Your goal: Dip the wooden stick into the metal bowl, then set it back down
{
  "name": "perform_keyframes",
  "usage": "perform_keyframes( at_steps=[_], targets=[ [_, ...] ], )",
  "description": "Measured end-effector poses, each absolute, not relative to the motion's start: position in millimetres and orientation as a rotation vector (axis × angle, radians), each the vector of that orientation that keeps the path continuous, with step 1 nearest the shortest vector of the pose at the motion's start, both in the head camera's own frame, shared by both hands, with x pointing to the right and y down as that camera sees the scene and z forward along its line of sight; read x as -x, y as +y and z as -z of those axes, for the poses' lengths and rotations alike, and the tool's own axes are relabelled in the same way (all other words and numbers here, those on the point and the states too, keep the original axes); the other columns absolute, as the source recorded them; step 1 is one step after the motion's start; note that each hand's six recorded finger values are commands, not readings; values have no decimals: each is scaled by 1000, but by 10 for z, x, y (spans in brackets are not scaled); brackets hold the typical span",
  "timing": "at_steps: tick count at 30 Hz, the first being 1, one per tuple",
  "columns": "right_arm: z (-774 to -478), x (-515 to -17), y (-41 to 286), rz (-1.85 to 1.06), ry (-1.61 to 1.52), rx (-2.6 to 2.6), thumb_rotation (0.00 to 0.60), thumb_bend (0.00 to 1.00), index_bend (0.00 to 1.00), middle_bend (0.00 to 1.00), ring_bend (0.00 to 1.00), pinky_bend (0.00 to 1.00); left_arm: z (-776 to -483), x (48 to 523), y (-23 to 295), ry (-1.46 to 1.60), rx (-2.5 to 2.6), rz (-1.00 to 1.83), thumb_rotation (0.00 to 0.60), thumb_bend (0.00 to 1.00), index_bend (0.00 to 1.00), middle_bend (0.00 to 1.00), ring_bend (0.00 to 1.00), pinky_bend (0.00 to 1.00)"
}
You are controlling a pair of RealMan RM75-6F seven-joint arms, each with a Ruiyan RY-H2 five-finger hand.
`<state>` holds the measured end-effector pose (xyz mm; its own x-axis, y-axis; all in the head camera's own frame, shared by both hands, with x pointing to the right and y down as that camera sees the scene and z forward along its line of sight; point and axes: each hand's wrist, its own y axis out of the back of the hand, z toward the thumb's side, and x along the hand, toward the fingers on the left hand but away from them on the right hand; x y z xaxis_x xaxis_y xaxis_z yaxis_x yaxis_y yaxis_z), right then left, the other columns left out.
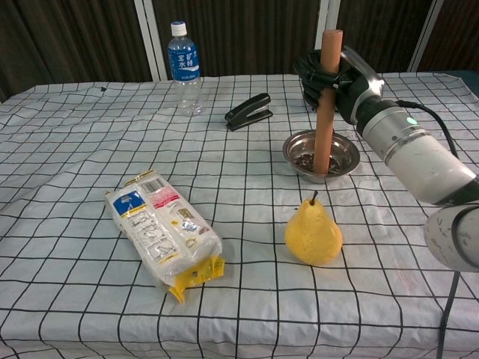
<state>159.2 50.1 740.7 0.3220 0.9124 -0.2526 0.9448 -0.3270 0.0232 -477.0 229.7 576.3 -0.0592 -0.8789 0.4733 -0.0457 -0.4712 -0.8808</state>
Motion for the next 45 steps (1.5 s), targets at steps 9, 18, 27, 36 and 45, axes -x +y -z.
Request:
perform_keyframes(
  at_steps=[9, 18, 27, 36, 45],
  targets=[
    [-7301, -1592, 438, 229, 1729, -2441, 600, 446, 1000, 952, 951, 954, -5758, 4770, 2299, 1012, 1555, 1603, 600, 370, 0, 0, 0, 23],
    [-7125, -1537, 306, 178, 1752, -2468, 600, 447, 1000, 952, 950, 953, -5765, 4759, 2299, 1008, 1560, 1601, 600, 370, 0, 0, 0, 23],
    [-7310, -1597, 349, 261, 1750, -2408, 600, 447, 1000, 952, 950, 949, -5771, 4790, 2279, 1018, 1564, 1605, 600, 370, 0, 0, 0, 23],
    [-7458, -1645, 409, 315, 1741, -2383, 600, 447, 1000, 953, 949, 948, -5777, 4792, 2264, 1016, 1576, 1597, 600, 371, 0, 0, 0, 23],
    [-7312, -1617, 343, 217, 1751, -2414, 600, 448, 1000, 952, 949, 948, -5756, 4795, 2257, 1027, 1572, 1584, 600, 371, 0, 0, 0, 23]
  ],
)
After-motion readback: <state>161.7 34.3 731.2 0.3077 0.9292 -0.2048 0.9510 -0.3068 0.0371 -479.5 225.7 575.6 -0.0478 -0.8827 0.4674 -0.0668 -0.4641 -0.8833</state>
